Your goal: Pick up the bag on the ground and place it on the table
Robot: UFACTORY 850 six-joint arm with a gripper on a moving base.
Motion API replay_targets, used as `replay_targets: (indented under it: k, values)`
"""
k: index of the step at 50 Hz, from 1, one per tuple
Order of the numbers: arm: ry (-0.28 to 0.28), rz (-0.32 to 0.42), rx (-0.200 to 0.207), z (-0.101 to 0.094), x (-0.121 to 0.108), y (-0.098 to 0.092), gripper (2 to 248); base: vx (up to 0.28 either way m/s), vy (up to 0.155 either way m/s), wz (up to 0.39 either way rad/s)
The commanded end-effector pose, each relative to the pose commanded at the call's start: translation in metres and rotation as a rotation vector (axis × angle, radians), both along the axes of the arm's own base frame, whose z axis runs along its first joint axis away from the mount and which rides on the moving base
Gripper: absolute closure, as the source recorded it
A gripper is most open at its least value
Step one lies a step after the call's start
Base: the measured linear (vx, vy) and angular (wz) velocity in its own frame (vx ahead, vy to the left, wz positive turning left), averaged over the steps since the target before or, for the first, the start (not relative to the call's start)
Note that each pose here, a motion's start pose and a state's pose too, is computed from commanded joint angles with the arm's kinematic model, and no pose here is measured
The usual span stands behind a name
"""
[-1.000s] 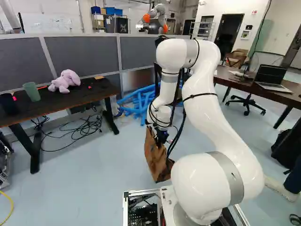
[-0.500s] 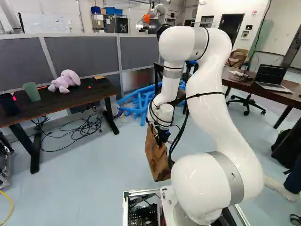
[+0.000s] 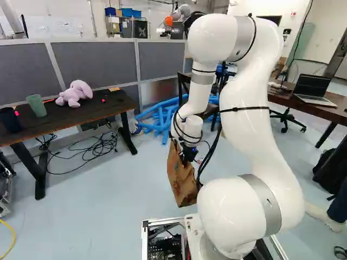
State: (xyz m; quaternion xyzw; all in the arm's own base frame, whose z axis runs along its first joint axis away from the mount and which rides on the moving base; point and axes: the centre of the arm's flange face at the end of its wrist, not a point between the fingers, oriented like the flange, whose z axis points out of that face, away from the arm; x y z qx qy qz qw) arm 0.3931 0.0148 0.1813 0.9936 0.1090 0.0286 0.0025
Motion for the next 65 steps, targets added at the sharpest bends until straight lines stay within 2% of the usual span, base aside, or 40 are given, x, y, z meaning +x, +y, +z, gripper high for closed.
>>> replay_targets:
  k: [25, 49, 65]
  values:
    - [0.018, 0.010, 0.013, 0.037, -0.013, 0.000, 225, 0.000, 0.000, 0.000]
    - [0.022, 0.099, 0.006, 0.072, -0.028, -0.001, 225, 0.000, 0.000, 0.000]
    - [0.045, 0.115, 0.005, 0.096, -0.040, -0.005, 225, 0.000, 0.000, 0.000]
